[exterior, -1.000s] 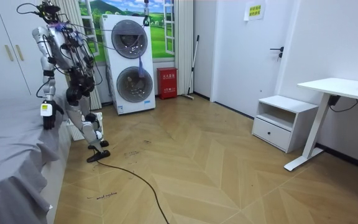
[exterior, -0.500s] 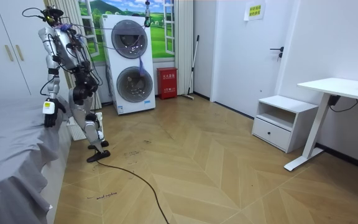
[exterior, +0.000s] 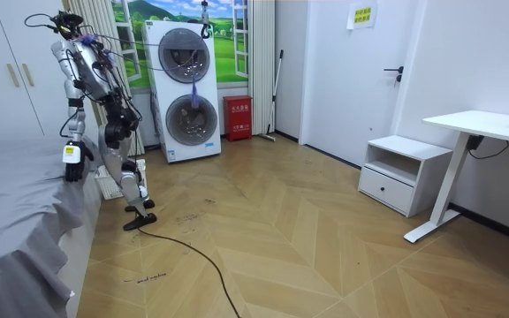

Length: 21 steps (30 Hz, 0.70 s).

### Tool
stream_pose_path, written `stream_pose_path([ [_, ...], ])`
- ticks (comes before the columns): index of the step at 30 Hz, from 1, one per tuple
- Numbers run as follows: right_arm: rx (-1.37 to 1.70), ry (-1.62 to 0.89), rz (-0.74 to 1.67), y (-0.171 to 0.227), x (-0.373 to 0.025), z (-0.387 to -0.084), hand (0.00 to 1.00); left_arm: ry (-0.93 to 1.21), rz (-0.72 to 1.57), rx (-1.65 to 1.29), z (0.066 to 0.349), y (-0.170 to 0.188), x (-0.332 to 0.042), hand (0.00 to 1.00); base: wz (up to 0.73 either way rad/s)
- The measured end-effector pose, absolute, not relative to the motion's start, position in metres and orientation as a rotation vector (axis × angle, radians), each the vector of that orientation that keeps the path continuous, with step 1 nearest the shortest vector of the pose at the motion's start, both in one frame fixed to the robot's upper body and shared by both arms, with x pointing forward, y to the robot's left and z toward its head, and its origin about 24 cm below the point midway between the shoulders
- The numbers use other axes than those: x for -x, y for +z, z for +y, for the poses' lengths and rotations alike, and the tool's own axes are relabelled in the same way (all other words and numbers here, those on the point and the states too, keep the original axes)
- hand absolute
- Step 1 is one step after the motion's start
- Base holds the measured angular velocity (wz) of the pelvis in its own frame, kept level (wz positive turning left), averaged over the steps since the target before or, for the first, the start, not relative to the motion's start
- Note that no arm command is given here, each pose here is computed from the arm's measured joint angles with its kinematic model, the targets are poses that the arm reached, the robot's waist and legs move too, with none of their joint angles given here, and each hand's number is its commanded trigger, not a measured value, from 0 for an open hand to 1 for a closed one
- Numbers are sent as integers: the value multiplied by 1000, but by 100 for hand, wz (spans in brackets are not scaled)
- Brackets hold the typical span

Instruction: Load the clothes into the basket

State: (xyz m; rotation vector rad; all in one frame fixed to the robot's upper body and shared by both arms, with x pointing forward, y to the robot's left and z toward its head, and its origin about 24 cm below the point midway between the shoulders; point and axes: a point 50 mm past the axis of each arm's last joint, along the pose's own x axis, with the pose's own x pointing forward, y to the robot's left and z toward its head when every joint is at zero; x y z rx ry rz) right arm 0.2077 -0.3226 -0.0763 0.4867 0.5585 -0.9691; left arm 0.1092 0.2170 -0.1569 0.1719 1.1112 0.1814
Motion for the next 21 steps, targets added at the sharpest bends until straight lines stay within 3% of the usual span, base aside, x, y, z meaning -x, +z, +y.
stream_pose_path([
  [13,-464,-966,547,-74,-206,-327,0,191,1083,-162,219,-156,-111,0,2],
  [21,-435,-959,585,-87,-180,-331,0,195,1098,-148,220,-158,-102,0,7],
])
